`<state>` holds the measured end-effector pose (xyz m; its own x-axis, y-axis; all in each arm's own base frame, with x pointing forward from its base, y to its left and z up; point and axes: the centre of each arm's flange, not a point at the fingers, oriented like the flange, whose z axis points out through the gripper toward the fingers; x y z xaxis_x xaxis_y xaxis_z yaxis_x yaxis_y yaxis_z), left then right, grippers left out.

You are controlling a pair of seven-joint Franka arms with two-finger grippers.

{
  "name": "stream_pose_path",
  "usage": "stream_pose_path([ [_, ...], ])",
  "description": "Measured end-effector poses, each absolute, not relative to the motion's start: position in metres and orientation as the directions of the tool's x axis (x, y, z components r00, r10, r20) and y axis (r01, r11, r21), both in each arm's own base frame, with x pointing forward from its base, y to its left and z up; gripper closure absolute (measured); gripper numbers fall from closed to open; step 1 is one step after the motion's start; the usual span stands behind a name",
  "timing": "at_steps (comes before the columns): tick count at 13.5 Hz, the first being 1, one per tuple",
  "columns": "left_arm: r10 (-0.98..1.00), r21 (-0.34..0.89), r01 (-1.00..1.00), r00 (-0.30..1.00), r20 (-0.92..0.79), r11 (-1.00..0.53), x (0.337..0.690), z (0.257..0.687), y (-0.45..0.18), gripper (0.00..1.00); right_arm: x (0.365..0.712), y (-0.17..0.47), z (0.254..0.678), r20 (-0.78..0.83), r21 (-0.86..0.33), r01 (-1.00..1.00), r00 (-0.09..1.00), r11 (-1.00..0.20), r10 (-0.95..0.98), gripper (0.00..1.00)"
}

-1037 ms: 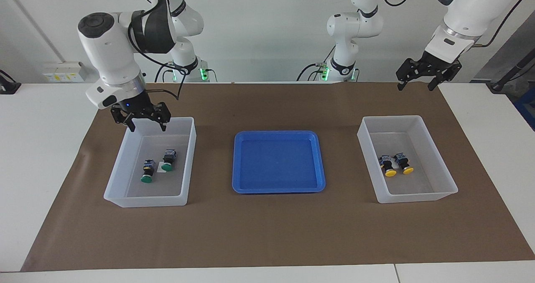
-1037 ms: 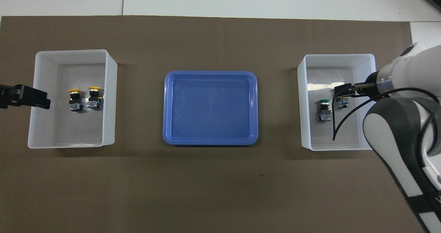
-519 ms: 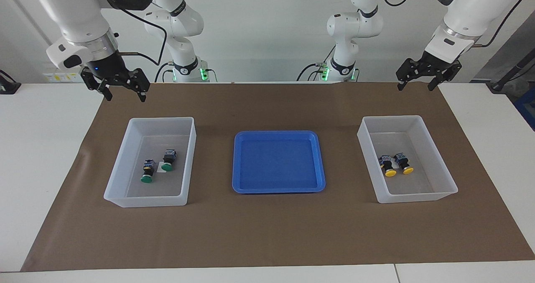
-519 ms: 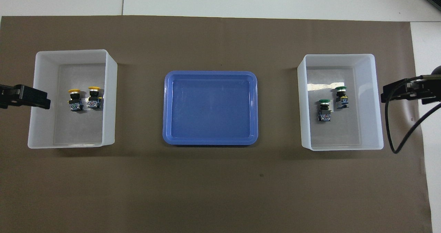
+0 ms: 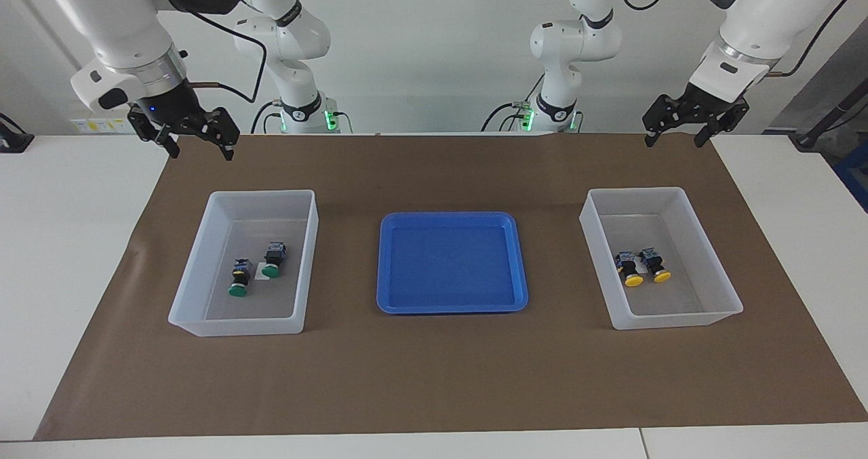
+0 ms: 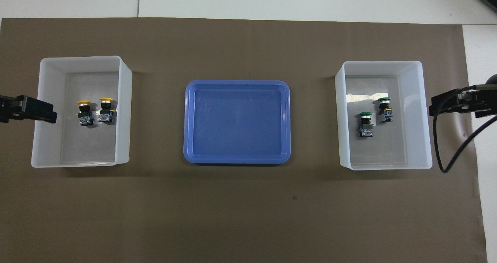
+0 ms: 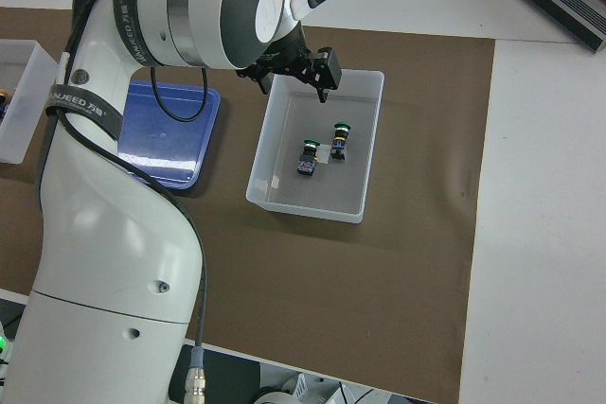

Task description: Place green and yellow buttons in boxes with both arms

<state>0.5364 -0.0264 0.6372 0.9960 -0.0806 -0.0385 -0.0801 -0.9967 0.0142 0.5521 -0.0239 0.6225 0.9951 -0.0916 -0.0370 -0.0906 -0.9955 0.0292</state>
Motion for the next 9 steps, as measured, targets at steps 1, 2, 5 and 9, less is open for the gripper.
stream_pose_path([
  [1,-0.081,0.014,-0.08,0.996,-0.039,-0.997,0.5364,0.6372,-0.0264,0.0,0.552,-0.0257,0.6225,-0.037,0.029,-0.094,0.995,-0.995,-0.095,0.0],
  [2,-0.081,0.014,-0.08,0.996,-0.039,-0.997,0.5364,0.6372,-0.0264,0.0,0.552,-0.0255,0.6225,-0.037,0.029,-0.094,0.995,-0.995,-0.095,0.0],
  [5,-0.081,0.014,-0.08,0.996,-0.039,-0.997,0.5364,0.6371,-0.0264,0.0,0.5515,-0.0232,0.6228,-0.039,0.029,-0.089,0.995,-0.996,-0.091,0.0],
  [9,-0.081,0.014,-0.08,0.996,-0.039,-0.997,0.5364,0.6369,-0.0264,0.0,0.5496,-0.0193,0.6266,-0.034,0.028,-0.083,0.996,-0.996,-0.084,0.0],
])
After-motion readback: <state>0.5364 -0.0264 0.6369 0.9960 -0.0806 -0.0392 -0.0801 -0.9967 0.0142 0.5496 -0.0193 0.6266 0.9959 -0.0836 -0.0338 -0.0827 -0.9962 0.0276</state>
